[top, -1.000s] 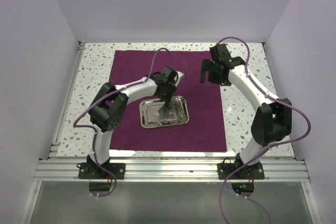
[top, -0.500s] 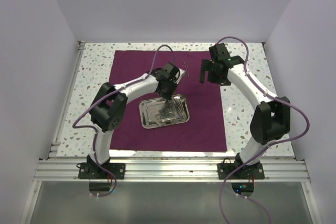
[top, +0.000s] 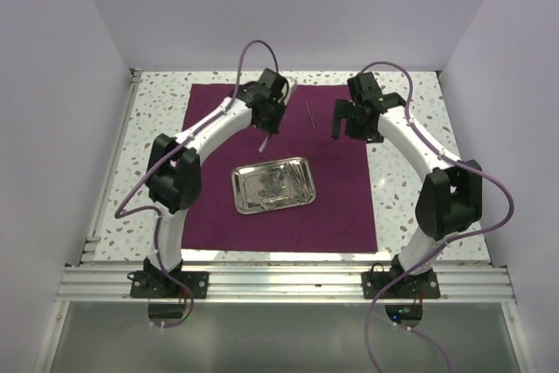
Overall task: Open and lay out the surgical kit
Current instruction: Place the medical item in the surgical kit.
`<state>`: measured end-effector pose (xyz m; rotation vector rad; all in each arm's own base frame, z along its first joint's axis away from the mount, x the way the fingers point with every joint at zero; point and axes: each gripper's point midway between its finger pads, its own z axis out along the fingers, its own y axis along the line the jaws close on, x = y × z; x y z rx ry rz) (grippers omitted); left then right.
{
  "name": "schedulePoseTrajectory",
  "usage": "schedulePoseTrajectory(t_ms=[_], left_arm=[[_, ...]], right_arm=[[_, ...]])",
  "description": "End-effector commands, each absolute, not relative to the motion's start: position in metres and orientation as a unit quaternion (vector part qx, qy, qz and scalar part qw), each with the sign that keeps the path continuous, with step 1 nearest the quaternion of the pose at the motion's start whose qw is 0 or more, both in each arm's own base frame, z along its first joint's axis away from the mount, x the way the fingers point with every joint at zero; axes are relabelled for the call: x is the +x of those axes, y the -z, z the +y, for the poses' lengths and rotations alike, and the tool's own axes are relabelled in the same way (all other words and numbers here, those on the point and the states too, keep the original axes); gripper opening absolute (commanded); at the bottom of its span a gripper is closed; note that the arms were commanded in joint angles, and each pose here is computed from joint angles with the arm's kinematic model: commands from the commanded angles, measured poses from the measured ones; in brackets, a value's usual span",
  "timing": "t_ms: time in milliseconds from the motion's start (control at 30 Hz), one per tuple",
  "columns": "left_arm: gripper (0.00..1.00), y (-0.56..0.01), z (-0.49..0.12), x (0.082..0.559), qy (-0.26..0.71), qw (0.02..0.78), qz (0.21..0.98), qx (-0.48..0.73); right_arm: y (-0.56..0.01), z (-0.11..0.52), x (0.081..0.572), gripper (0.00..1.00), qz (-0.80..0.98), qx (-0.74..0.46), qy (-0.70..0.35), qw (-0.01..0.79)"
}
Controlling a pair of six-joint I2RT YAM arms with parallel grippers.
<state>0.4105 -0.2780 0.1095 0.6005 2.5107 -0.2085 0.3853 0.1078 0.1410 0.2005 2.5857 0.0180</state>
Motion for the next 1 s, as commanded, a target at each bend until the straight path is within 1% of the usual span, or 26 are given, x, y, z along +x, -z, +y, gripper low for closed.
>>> schedulePoseTrajectory(t_ms=[0,67,167,267,367,600,633,667,767,833,867,933,967], left_arm=[[0.0,-0.13,-0.229,0.471,0.053,0.309,0.937,0.155],[0.0,-0.133,-0.204,0.502,0.038,0.326,0.937,0.12],[0.0,-0.14,-0.173,0.536,0.026,0.349,0.933,0.084],[0.0,-0.119,-0.149,0.562,0.018,0.353,0.934,0.062],[0.0,-0.104,-0.127,0.576,-0.001,0.349,0.936,0.05],[0.01,-0.075,-0.091,0.584,-0.026,0.34,0.939,0.03],[0.07,-0.071,-0.088,0.585,-0.026,0.338,0.94,0.027],[0.25,-0.065,-0.087,0.584,-0.025,0.332,0.943,0.025],[0.56,-0.066,-0.086,0.581,-0.022,0.328,0.944,0.015],[0.62,-0.069,-0.087,0.576,-0.017,0.328,0.945,0.009],[0.63,-0.085,-0.089,0.574,-0.01,0.34,0.94,0.007],[0.63,-0.087,-0.096,0.561,0.0,0.333,0.943,0.011],[0.62,-0.106,-0.101,0.556,0.007,0.347,0.938,0.012]], right_arm=[[-0.15,0.113,0.391,0.96,0.956,0.069,-0.022,0.283],[-0.151,0.112,0.388,0.96,0.957,0.07,-0.022,0.279],[-0.153,0.112,0.385,0.96,0.958,0.073,-0.025,0.276],[-0.154,0.116,0.38,0.96,0.96,0.074,-0.038,0.268],[-0.154,0.117,0.376,0.96,0.962,0.074,-0.038,0.259],[-0.149,0.115,0.373,0.96,0.966,0.068,-0.031,0.248],[-0.148,0.115,0.374,0.96,0.966,0.068,-0.032,0.249],[-0.145,0.116,0.374,0.96,0.967,0.069,-0.032,0.245],[-0.146,0.117,0.376,0.96,0.966,0.071,-0.034,0.245],[-0.145,0.117,0.375,0.96,0.967,0.073,-0.035,0.243],[-0.145,0.117,0.375,0.96,0.966,0.075,-0.035,0.243],[-0.143,0.117,0.37,0.96,0.966,0.075,-0.038,0.243],[-0.141,0.118,0.368,0.96,0.967,0.076,-0.039,0.241]])
